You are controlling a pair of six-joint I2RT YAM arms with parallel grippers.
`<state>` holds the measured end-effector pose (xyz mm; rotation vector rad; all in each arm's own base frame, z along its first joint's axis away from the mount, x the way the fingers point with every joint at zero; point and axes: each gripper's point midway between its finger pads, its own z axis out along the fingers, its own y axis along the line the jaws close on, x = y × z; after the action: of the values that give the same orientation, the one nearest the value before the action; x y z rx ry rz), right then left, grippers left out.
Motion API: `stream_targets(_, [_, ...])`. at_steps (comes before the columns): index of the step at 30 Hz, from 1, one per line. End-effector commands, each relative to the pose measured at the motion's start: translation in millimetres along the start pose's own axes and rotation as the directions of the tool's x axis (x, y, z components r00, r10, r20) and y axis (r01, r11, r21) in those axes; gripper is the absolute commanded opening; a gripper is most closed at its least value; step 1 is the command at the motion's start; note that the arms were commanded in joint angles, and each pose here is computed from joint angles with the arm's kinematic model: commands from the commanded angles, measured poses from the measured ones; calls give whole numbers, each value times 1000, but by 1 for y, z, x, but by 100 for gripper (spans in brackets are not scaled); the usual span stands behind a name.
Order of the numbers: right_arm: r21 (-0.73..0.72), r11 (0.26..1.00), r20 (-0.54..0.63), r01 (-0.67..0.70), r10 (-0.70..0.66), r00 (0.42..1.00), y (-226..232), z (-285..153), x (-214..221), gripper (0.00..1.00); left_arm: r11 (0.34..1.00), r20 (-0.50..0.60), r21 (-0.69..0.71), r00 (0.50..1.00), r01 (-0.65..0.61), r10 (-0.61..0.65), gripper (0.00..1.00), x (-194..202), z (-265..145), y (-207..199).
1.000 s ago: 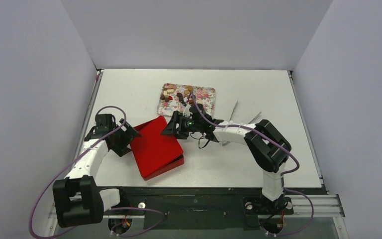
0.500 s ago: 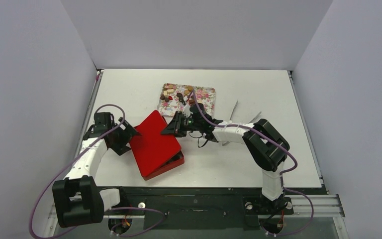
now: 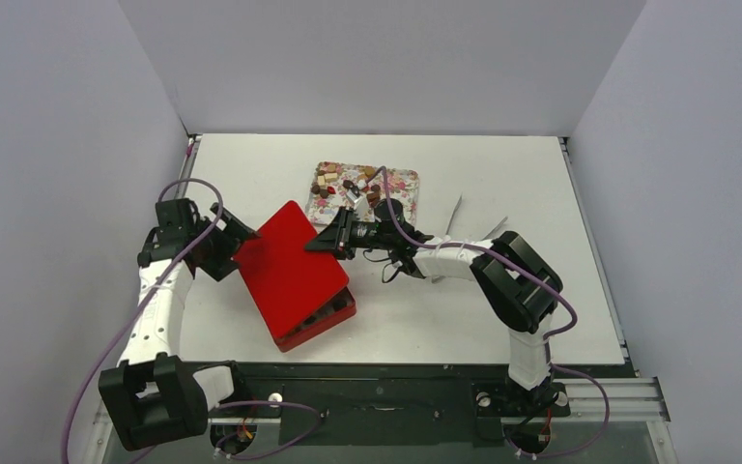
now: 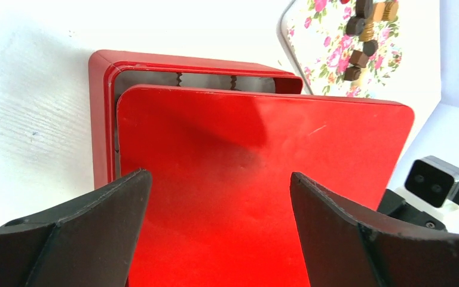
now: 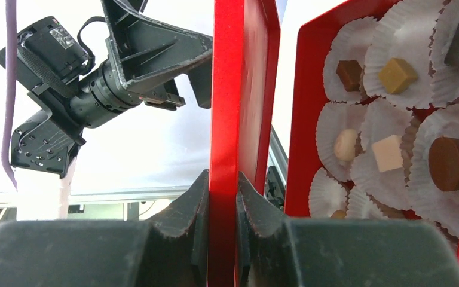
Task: Pack the chocolate
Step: Pick up the box lid from the center of the board, then close the box lid on the packing box.
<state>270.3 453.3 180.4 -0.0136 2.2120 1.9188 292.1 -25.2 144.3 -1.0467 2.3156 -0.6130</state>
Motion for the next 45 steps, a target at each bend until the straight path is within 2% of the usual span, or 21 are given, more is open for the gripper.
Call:
stream_targets(1, [-139, 988, 32, 68, -65, 997, 46, -8, -9, 0, 999, 44, 45, 999, -17, 15, 85, -16, -24, -15])
stream_targets(8, [-144, 987, 20, 69, -67, 998, 42, 9, -7, 0, 996, 173, -43, 983, 73, -64, 85, -37, -48, 13])
stream_targets(17, [-126, 989, 16, 77, -76, 997, 28, 26, 0, 0, 986, 207, -107, 973, 125, -101, 80, -31, -49, 42])
stream_targets(21, [-104, 991, 18, 82, -80, 997, 16, 26, 2, 0, 977, 233, -152, 966, 153, -115, 69, -29, -48, 58])
stream_targets(27, [-83, 991, 28, 106, -104, 994, 8, 23, 2, 0, 946, 253, -244, 956, 213, -150, 47, -17, -40, 90])
stream_targets(31, [-72, 991, 30, 114, -112, 993, 1, 22, 2, 0, 917, 248, -284, 945, 279, -211, 26, -1, -28, 115])
stream_targets(35, [-64, 991, 30, 119, -118, 993, -5, 21, 3, 0, 901, 241, -291, 936, 321, -256, 12, 7, -19, 127])
stream_targets(45, [-62, 991, 44, 117, -115, 992, -11, 17, -1, 0, 894, 183, -277, 933, 352, -311, 0, 23, -1, 136])
